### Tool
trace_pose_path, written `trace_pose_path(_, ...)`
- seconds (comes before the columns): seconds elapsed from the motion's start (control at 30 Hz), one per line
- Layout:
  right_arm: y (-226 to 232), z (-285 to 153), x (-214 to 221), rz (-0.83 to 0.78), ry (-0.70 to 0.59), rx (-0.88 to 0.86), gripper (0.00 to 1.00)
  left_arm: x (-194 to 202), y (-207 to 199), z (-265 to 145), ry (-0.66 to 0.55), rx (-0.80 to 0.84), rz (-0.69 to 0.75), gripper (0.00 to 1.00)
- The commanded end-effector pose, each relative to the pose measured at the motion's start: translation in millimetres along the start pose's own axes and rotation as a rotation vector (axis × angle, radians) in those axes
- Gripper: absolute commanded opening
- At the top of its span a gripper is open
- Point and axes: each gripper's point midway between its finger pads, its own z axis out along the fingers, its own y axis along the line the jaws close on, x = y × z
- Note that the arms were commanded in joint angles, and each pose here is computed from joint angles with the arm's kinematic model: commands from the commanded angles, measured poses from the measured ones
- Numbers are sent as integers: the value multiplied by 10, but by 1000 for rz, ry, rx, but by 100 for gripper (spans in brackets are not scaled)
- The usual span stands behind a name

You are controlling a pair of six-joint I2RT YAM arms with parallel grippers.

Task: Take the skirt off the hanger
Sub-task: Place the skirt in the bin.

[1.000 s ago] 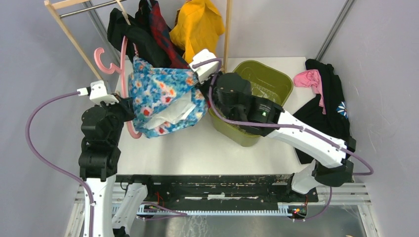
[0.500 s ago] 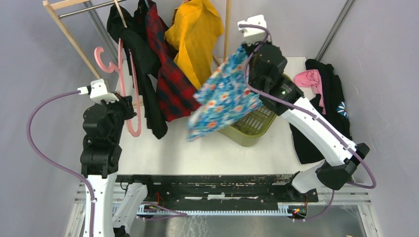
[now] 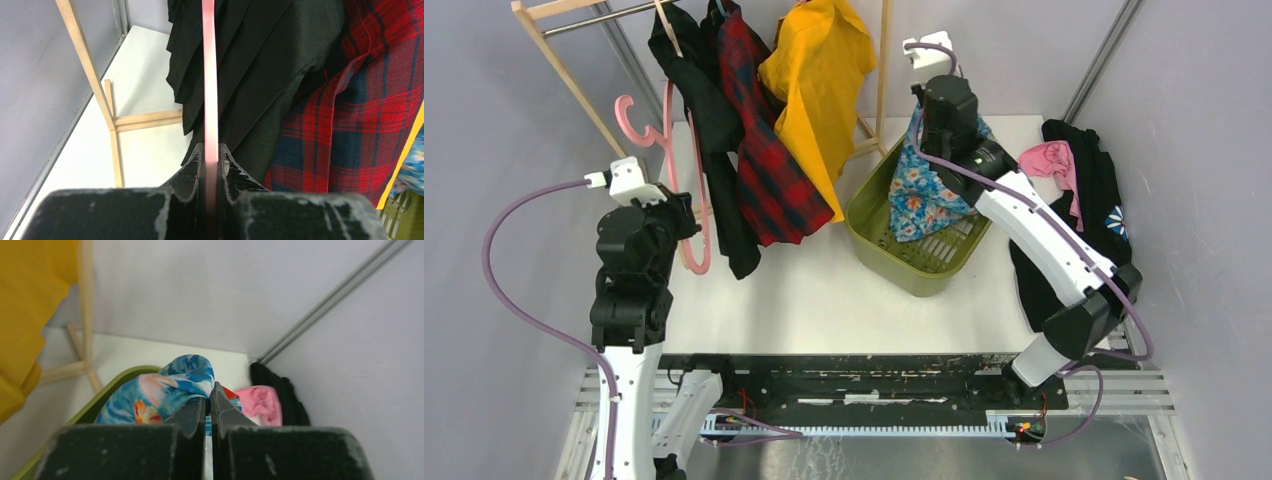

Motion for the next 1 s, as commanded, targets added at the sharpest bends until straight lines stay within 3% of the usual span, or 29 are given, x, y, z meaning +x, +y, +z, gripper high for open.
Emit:
trace_pose_path(0.0,425,62,351,84,83,-108,1,-147,-4,51,-60,2,51,3)
trace_pose_path(0.23,1214,-37,1464,178,347,-255,1,-154,36,109,-54,-23,71,3)
trace_pose_path(0.47,1472,-118,2338,115,544,-215,1,-163,80,147,-51,-50,80,3)
trace_pose_path(0.5,1455,-105,2466,89,575,-182,5,-175,81,150,-54,-53,81,3)
trace_pose_path(0.6,1370,-44,2710,49,654,-104,65,-215,107,162,-58,-70,92,3)
trace_pose_path(0.63,1337,-14,2791,37,690,-81,73,-223,113,169,-56,-75,96,3)
trace_pose_path(0.77,1300,40,2930,48,784,-91,82,-268,168,161,-68,-106,108,3)
trace_pose_path(0.97,1170,24,2299,168,664,-173,81,-339,275,194,-96,-170,127,3)
